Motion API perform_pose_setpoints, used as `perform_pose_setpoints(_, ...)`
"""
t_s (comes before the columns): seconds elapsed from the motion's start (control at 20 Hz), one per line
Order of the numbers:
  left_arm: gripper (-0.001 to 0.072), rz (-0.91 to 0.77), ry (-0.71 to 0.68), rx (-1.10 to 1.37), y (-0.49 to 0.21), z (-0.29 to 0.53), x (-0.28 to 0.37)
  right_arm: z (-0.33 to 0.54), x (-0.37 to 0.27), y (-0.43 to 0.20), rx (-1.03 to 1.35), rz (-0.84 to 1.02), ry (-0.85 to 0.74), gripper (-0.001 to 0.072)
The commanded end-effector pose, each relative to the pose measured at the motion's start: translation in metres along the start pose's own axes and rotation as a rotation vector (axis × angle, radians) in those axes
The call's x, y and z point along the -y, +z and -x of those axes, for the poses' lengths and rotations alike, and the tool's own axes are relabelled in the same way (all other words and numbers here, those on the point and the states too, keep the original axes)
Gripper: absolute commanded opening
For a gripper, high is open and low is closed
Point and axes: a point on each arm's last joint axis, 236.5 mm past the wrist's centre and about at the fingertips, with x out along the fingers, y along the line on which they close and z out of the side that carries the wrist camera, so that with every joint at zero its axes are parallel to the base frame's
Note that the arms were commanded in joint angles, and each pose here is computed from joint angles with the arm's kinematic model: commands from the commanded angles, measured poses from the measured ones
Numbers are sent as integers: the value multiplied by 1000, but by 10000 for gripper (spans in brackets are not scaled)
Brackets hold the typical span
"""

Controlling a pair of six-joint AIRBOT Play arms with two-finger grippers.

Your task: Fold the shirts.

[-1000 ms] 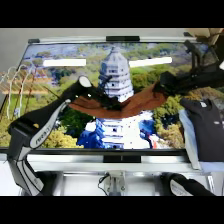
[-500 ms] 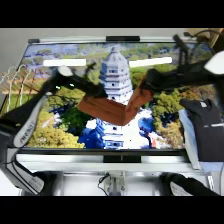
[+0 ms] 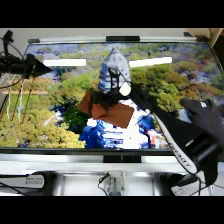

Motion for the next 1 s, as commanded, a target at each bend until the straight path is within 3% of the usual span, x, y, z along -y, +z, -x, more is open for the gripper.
perform_pose_setpoints(0.0,34,-50,1,-59,-19,14,1,0,25,8,-3,-33,-28,687)
perform_pose_setpoints(0.1,34,-50,-5,-74,-24,8,0,48,61,20,-27,-2,-128,688)
perform_pose_setpoints(0.3,34,-70,-10,-84,-27,4,0,154,190,-28,-289,-116,-563,682)
perform_pose_setpoints(0.45,34,-82,-10,-81,-26,4,1,125,194,-68,-360,-235,-435,683)
perform_pose_setpoints(0.85,34,-121,-28,-93,-29,-12,17,26,169,-80,-275,-426,-152,680)
perform_pose_setpoints(0.9,34,-123,-29,-94,-29,-13,18,20,162,-78,-267,-444,-115,579)
perform_pose_setpoints(0.95,34,-121,-32,-98,-30,-14,20,18,156,-72,-251,-434,-80,332)
